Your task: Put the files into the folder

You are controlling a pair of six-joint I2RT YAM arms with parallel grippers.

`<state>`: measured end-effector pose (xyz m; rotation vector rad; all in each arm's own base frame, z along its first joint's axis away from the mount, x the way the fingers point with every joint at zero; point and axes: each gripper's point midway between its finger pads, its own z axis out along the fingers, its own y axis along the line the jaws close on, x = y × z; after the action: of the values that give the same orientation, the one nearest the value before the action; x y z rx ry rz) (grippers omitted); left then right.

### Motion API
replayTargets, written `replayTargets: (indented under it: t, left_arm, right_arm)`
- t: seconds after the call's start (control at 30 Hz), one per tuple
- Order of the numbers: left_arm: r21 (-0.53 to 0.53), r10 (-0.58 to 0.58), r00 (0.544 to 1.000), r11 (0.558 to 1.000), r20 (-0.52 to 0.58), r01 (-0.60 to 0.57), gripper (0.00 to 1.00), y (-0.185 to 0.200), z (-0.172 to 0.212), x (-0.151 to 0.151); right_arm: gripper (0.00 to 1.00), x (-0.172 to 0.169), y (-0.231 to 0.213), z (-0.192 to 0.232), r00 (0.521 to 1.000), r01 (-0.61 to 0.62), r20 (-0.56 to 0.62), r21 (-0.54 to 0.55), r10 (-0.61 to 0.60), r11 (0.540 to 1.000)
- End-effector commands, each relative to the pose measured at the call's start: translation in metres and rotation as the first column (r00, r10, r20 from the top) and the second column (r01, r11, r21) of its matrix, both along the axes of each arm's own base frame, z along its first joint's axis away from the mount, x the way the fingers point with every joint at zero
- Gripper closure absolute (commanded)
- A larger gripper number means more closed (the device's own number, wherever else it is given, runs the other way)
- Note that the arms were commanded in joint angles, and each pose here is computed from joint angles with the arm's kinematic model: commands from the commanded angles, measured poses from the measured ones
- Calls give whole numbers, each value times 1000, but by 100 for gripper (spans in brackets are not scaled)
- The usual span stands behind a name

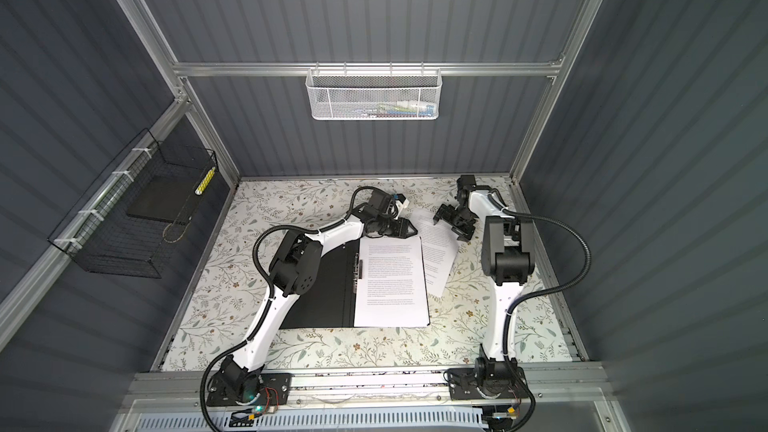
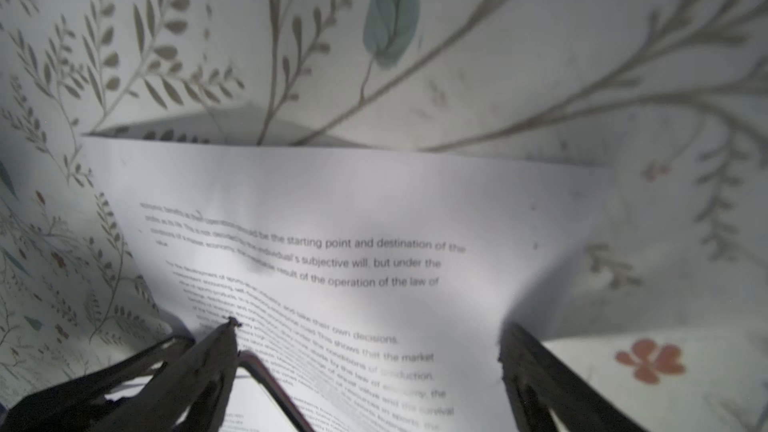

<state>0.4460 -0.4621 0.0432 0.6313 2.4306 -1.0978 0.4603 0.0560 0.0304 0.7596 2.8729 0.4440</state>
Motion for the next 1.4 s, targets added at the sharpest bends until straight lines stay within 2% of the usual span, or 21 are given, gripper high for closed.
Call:
replayTargets:
  t: [0.0,0.17,0.3,0.5,0.97,1.0,1.13,1.37]
  left_arm:
    - [114,10,990,993,-140,6,49,22,-45,-24]
    - [115,8,989,993,-149,9,49,23,-50,-27]
    - [127,11,987,992,-161,9,49,25,-57,-27]
    - [127,22,986,992,-165,-1,49,28,-59,-24]
    - [131,29,983,991,-182,-5,49,32,-66,-23]
    - [131,30,983,991,-182,-6,49,32,-65,-23]
    - [130,25,983,992,-182,-2,49,33,-65,-24]
    - [129,17,983,992,-184,7,49,34,-65,-27]
  right_arm:
    - [1,-23,10,-8,999,15,-43,44,-13,999]
    - [1,-34,15,-11,999,10,-51,84,-6,996]
    - [1,-40,30,-2,1000,24,-25,215,-19,976]
    - [1,-64,41,6,999,43,-2,319,-44,947]
    - [1,-116,49,-2,995,92,-5,422,-99,902]
    - [1,-117,47,0,995,90,3,421,-100,903]
    - [1,-106,23,13,992,85,62,297,-108,951]
    - [1,-90,-27,22,985,163,55,38,-165,986]
